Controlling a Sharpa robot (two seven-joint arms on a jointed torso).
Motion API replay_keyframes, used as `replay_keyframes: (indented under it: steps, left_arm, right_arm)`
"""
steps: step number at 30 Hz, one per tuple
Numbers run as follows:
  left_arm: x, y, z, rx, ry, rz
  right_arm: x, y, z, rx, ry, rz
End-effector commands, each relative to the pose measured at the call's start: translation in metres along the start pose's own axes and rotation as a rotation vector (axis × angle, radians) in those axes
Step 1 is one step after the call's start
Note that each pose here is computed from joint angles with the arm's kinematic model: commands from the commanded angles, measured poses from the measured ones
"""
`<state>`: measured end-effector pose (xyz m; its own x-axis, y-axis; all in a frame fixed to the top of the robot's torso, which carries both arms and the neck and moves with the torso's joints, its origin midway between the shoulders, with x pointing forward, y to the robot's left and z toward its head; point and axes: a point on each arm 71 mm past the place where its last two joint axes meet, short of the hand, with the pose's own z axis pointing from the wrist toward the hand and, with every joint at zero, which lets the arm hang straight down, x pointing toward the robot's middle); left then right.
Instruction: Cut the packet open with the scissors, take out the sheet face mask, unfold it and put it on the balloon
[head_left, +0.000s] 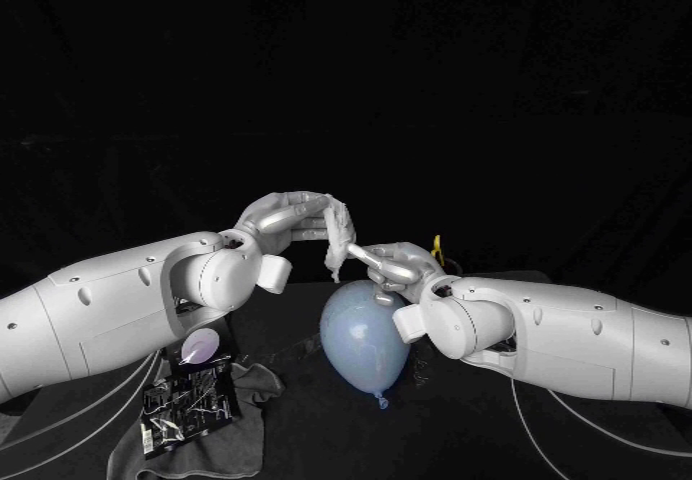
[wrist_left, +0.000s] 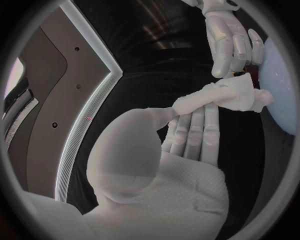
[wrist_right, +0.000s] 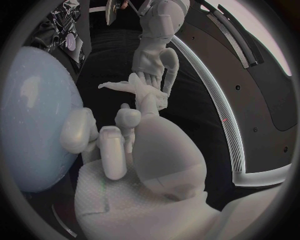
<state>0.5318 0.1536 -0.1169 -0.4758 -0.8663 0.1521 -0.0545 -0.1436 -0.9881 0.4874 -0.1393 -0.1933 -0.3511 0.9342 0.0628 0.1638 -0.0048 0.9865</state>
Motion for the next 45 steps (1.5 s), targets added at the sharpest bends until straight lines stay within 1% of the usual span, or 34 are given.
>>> replay_keyframes:
  steps: [1,13,21,33,41,45]
  left_arm:
    - [0.0018,-0.002,0.0007,0.017,0.006,-0.009]
    - [0.0033,-0.0016,0.0017,0.014,0.009,-0.011]
    - [0.0038,-0.0015,0.0019,0.014,0.011,-0.011]
    - [0.0023,-0.0017,0.0014,0.014,0.007,-0.011]
    - [-0.0019,-0.0022,0.0001,0.015,-0.002,-0.009]
    - [-0.0064,-0.0027,-0.0012,0.016,-0.01,-0.007]
  right_arm:
    - [0.006,0.003,0.0,-0.037,0.053,0.013]
    - [0.012,0.006,0.001,-0.067,0.08,0.033]
    - [0.014,0.006,0.002,-0.072,0.074,0.036]
    - [0.004,0.007,0.001,-0.081,-0.016,0.011]
    - [-0.004,0.008,-0.002,-0.081,-0.048,-0.024]
    - [-0.011,0.008,-0.006,-0.074,-0.054,-0.051]
